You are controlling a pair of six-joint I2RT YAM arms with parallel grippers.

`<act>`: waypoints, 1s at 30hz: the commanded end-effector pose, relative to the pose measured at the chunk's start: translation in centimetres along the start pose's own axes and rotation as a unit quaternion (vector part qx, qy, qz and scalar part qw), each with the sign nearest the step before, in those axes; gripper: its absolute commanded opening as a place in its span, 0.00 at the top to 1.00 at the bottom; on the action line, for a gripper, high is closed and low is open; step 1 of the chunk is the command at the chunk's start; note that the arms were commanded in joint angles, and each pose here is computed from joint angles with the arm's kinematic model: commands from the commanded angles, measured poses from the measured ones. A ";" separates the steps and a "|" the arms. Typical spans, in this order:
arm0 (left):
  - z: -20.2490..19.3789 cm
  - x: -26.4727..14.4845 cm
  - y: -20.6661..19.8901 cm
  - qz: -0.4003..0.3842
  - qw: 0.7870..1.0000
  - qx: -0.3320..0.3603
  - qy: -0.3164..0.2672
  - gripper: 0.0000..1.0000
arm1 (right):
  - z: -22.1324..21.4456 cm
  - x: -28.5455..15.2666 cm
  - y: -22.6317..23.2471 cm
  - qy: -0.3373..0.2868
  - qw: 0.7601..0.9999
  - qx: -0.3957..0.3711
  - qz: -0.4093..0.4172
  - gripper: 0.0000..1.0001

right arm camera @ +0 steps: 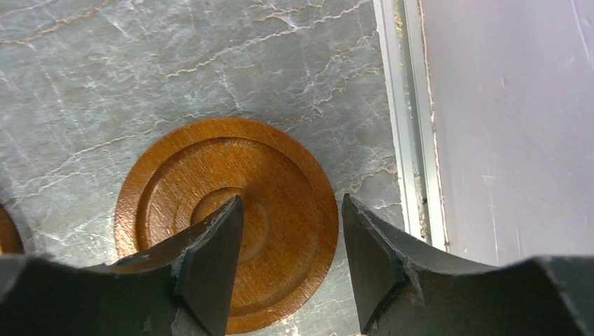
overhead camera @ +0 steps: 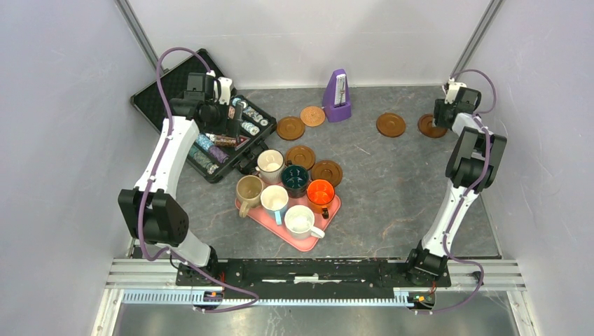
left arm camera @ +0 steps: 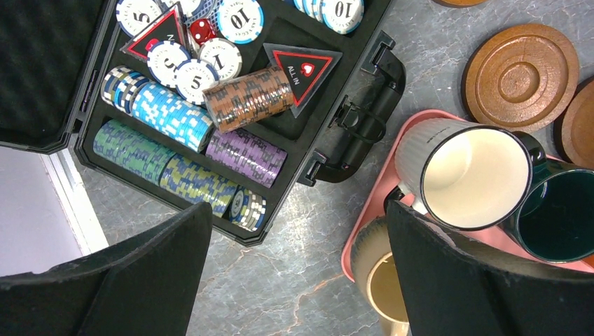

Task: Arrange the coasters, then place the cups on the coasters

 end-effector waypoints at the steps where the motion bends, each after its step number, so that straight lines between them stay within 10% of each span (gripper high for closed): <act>1: 1.3 -0.9 0.4 0.001 1.000 0.006 -0.023 0.00 | 5.5 -1.8 1.5 -0.071 0.997 0.004 0.035 0.37; 12: 1.7 -2.0 -0.8 -0.032 0.998 0.014 -0.048 0.00 | 9.2 -9.4 7.8 -0.111 0.981 -0.049 0.150 0.26; 30: 0.4 -2.9 -3.0 -0.084 0.993 0.057 -0.066 0.00 | -12.8 -19.4 26.6 0.088 0.900 -0.258 0.341 0.02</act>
Point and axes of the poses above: each gripper's point midway between its finger pads, its own x axis out along the fingers, its own y axis along the line the jaws close on, z = x × y, the point moved 1 cm from there along -x, back along the fingers, and after that the axes turned 15 degrees about x, right-handed, at the moved point
